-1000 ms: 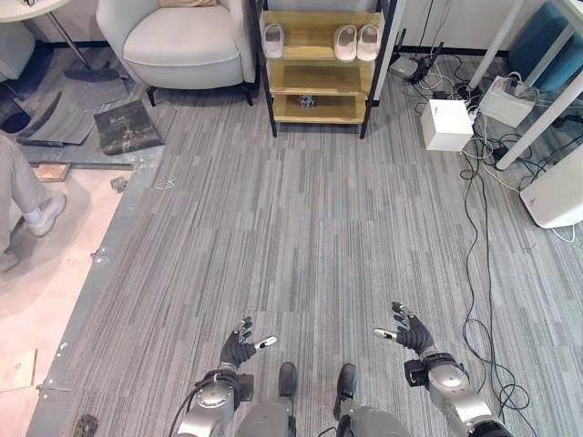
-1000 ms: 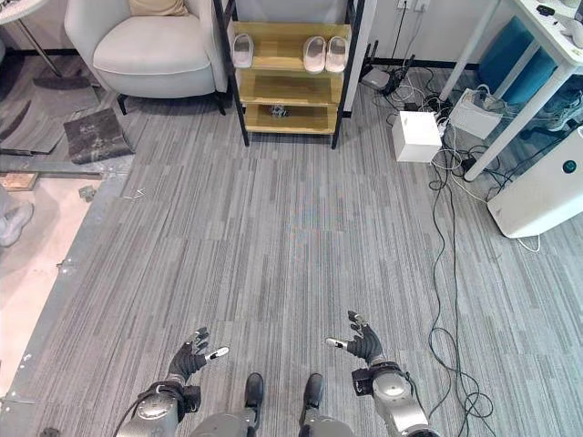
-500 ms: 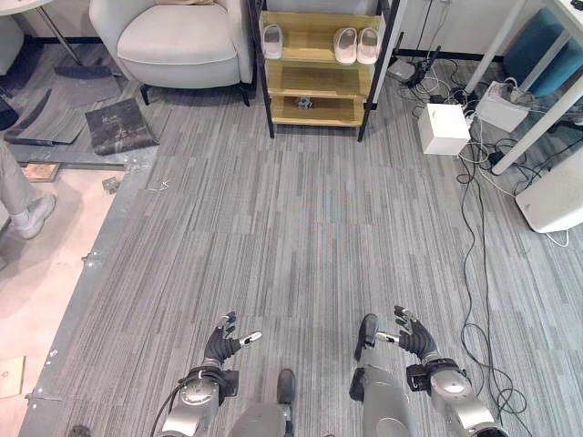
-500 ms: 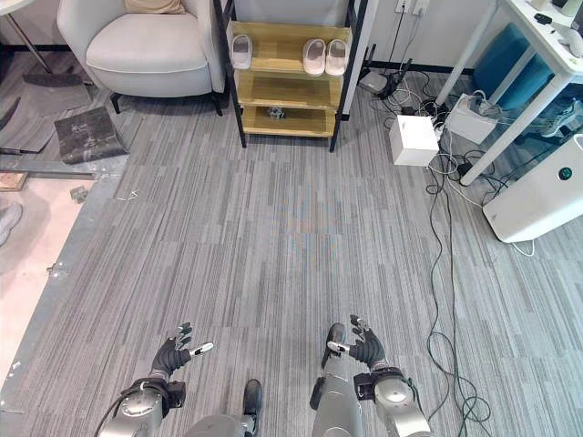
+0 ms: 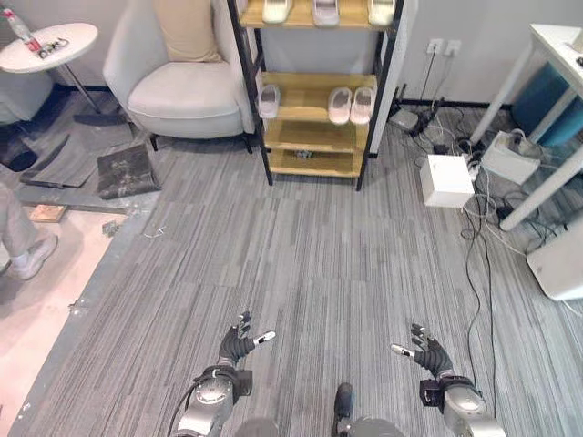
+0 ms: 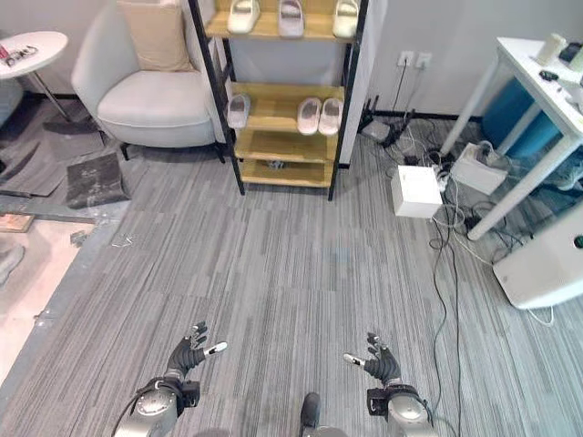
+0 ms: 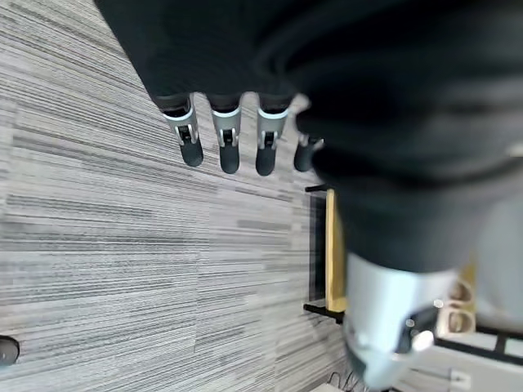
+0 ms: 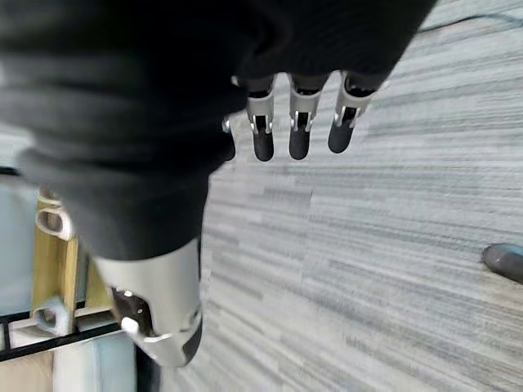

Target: Arrange the slippers neatly on the shoe rack.

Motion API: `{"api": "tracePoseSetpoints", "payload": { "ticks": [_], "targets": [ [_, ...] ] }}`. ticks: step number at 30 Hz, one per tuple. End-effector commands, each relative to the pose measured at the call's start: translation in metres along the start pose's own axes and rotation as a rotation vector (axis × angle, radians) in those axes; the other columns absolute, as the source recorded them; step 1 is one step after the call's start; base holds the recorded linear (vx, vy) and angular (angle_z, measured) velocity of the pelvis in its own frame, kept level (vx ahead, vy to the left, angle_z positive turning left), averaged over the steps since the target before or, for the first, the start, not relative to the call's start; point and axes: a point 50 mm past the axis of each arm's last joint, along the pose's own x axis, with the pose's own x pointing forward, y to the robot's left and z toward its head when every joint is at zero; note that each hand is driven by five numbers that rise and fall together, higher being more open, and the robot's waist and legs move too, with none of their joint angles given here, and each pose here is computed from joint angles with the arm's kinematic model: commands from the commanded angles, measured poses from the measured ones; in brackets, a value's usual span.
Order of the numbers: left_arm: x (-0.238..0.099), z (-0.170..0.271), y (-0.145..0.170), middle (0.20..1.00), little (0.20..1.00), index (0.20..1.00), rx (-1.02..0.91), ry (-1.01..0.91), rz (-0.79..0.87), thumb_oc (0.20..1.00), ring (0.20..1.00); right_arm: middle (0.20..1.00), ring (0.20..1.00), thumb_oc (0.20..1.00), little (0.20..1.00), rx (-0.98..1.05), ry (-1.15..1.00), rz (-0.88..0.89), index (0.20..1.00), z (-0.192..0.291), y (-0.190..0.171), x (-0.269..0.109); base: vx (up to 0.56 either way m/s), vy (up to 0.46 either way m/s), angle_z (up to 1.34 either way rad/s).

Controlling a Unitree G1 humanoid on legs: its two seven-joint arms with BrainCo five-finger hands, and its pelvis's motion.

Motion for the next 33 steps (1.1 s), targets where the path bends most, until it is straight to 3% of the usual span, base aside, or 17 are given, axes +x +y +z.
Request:
{"api": "tracePoseSetpoints", "payload": {
  "ticks": [1,15,24,33],
  "targets": [
    [0.006,0.031,0.008,1.0,1.0,1.0,0.031,-0.127,-0.008,1.0,1.0,1.0,1.0,1.0,1.0,0.041,-0.112,0.015,1.0,0.024,0.003,0.005,0.3,-0.047,0.15],
    [-0.006,-0.003,0.03,1.0,1.0,1.0,0.084,0.001,0.063,1.0,1.0,1.0,1.0,1.0,1.0,-0.014,-0.151,0.091,1.0,0.036,0.024,0.01,0.38,0.103,-0.27],
    [-0.003,0.001,0.022,1.0,1.0,1.0,0.075,-0.015,0.039,1.0,1.0,1.0,1.0,1.0,1.0,-0.02,-0.148,0.099,1.0,0.036,0.027,0.01,0.31,0.163,-0.12],
    [0.002,0.013,0.022,1.0,1.0,1.0,0.095,-0.051,0.025,1.0,1.0,1.0,1.0,1.0,1.0,-0.001,-0.126,0.057,1.0,0.031,0.018,0.008,0.37,-0.09,0.19]
  ]
}}
